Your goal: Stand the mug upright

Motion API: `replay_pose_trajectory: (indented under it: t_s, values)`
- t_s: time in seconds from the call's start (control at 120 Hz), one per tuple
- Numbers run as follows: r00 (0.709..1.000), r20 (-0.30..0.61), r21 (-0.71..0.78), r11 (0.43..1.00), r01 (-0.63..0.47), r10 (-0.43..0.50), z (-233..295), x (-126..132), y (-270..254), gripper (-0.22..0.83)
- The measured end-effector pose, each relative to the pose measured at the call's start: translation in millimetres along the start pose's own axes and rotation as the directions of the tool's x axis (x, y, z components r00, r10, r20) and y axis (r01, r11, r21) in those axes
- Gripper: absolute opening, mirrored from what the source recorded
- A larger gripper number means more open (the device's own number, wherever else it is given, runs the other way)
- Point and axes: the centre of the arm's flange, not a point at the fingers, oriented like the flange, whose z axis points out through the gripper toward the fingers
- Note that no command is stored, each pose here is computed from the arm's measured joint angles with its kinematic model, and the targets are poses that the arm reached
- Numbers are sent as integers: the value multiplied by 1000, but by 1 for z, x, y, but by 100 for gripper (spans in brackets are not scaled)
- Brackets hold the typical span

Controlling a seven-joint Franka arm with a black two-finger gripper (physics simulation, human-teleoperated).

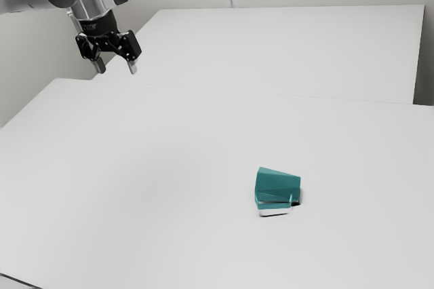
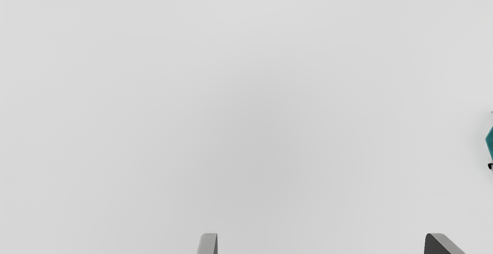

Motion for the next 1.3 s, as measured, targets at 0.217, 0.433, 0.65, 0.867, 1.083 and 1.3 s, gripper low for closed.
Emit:
replay_pose_trajectory:
  t_s: [0.217,0.433,0.65,0.867,1.083,1.3]
  values:
    - [1000,-4,-5,1000,-5,5,-1,0,3,60]
    - [1000,-8,-129,991,-24,23,27,3,16,59]
    - [999,-33,-306,951,-49,40,74,6,32,59]
    - [998,-60,-484,873,-59,34,127,4,44,59]
    - [996,-76,-608,790,-79,41,176,-7,51,59]
    - [988,-136,-682,716,-148,74,208,-14,62,59]
